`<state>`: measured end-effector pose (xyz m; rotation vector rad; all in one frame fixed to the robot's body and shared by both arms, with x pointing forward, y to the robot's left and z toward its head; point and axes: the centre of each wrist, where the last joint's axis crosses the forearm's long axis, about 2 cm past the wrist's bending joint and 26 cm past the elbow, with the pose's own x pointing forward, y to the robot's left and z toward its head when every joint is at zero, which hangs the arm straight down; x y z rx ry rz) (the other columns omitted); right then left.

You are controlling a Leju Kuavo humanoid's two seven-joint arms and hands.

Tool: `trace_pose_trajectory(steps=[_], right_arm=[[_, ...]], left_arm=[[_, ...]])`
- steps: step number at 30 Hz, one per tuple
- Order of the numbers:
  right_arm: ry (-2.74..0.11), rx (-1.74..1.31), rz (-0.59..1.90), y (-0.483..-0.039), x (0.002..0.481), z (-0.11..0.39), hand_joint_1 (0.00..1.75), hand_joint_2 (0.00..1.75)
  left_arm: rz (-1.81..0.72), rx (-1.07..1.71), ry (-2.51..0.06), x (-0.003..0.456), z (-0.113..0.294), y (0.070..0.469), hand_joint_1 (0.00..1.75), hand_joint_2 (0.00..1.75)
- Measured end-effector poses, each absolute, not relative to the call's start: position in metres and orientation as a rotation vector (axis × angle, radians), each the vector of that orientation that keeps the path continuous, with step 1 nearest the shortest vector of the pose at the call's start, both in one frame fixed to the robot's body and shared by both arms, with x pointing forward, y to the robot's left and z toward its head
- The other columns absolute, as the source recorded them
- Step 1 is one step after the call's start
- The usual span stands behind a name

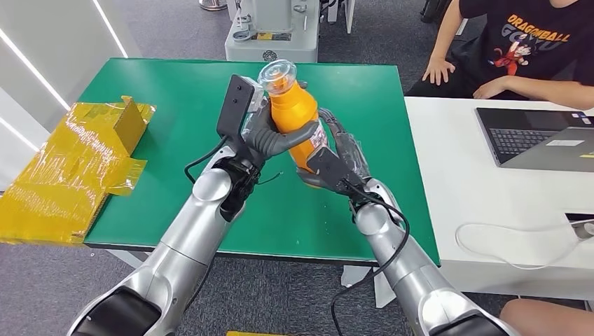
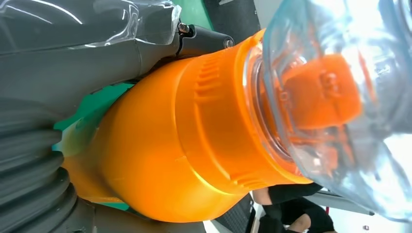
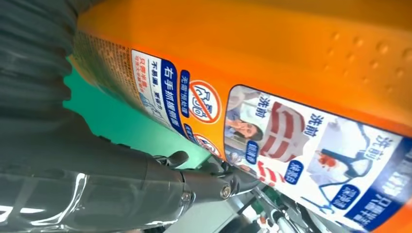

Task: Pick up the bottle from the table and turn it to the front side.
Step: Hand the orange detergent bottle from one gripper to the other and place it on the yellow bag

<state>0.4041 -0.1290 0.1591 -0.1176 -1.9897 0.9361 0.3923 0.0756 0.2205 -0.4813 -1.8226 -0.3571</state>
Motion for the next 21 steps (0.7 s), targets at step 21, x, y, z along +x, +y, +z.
trace_pose_trajectory(steps=[21], right_arm=[[-2.254,-0.178,0.515,-0.133,0.387,0.193,0.0,1.75]], left_arm=[[-0.279,-0.353,-1.839,0.4,0.208,0.109,1.75,1.75]])
